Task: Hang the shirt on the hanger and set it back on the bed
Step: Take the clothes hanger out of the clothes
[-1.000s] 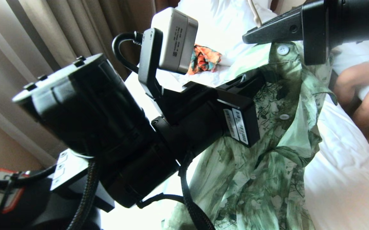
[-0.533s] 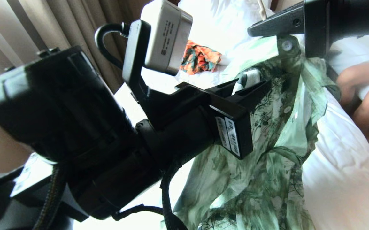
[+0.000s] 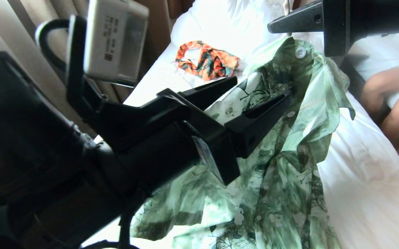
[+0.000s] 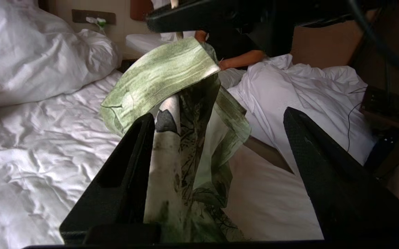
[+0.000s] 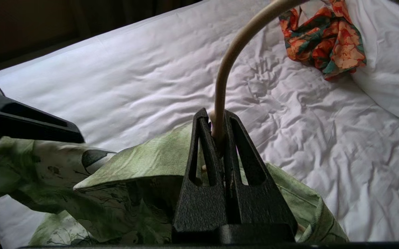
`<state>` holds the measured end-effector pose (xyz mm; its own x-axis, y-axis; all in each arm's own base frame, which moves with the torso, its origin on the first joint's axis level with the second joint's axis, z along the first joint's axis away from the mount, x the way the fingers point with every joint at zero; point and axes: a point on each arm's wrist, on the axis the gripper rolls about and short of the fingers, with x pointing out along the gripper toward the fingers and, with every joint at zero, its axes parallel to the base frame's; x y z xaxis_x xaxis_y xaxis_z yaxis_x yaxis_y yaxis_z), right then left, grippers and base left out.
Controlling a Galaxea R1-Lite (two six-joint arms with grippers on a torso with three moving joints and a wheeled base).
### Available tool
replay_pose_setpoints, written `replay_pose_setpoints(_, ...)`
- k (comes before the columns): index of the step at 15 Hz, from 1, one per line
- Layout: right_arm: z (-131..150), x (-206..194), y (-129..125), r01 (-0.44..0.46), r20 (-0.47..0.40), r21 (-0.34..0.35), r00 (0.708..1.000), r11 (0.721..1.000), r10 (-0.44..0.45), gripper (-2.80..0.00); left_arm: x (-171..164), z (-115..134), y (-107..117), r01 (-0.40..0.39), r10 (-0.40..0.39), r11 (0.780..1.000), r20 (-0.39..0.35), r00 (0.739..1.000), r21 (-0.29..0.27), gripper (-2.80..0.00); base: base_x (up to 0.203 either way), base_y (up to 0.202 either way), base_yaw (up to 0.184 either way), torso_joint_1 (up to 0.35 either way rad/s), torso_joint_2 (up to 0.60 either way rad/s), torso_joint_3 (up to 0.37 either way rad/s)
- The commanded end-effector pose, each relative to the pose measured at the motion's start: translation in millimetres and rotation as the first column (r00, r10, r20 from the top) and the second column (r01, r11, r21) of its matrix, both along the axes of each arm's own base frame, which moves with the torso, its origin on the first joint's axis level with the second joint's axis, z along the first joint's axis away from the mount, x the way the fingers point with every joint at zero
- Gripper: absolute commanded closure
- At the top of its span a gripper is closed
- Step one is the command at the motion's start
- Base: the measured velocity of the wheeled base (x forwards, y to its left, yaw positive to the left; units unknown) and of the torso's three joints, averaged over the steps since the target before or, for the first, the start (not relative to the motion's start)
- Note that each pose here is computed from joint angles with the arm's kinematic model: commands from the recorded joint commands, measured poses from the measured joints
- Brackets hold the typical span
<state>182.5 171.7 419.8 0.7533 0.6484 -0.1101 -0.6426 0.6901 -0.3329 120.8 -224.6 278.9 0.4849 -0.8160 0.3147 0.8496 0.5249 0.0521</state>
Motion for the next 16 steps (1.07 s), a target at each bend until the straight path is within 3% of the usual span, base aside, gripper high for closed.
replay_pose_setpoints(1,-2,2,1,0.008,-0.002,-0.007,1.0,1.0,-0.008,0.0,-13,12,26,-0.004,0.005,0.999,0.027,1.0,-0.052,-2.8,0.0,0.0,0.0,0.0,0.0,0.0)
replay_pose_setpoints(4,-2,3,1,0.023,-0.002,-0.009,1.0,1.0,-0.023,0.0,-29,18,59,-0.07,0.072,0.993,0.017,0.997,-0.09,-2.8,0.0,0.0,0.0,0.0,0.0,0.0)
replay_pose_setpoints(5,-1,3,1,0.024,0.002,-0.006,1.0,1.0,-0.024,0.0,-32,19,68,-0.105,0.106,0.99,0.004,0.994,-0.096,0.0,0.0,0.0,0.0,0.0,0.0,0.0)
replay_pose_setpoints(8,2,10,-1,0.046,0.029,0.036,0.998,0.998,-0.047,0.0,-36,22,96,-0.212,0.21,0.974,-0.027,0.977,-0.079,0.0,0.0,0.0,0.0,0.0,0.0,0.0)
replay_pose_setpoints(11,3,17,-5,0.062,0.06,0.019,0.996,0.998,-0.063,0.0,-28,16,126,-0.36,0.356,0.933,-0.088,0.93,-0.027,0.0,0.0,0.0,0.0,0.0,0.0,0.0)
replay_pose_setpoints(16,9,9,-12,0.065,0.095,0.016,0.993,0.998,-0.066,0.0,-47,3,171,-0.494,0.488,0.869,-0.149,0.86,-0.009,0.0,0.0,0.0,0.0,0.036,-0.19,-0.148)
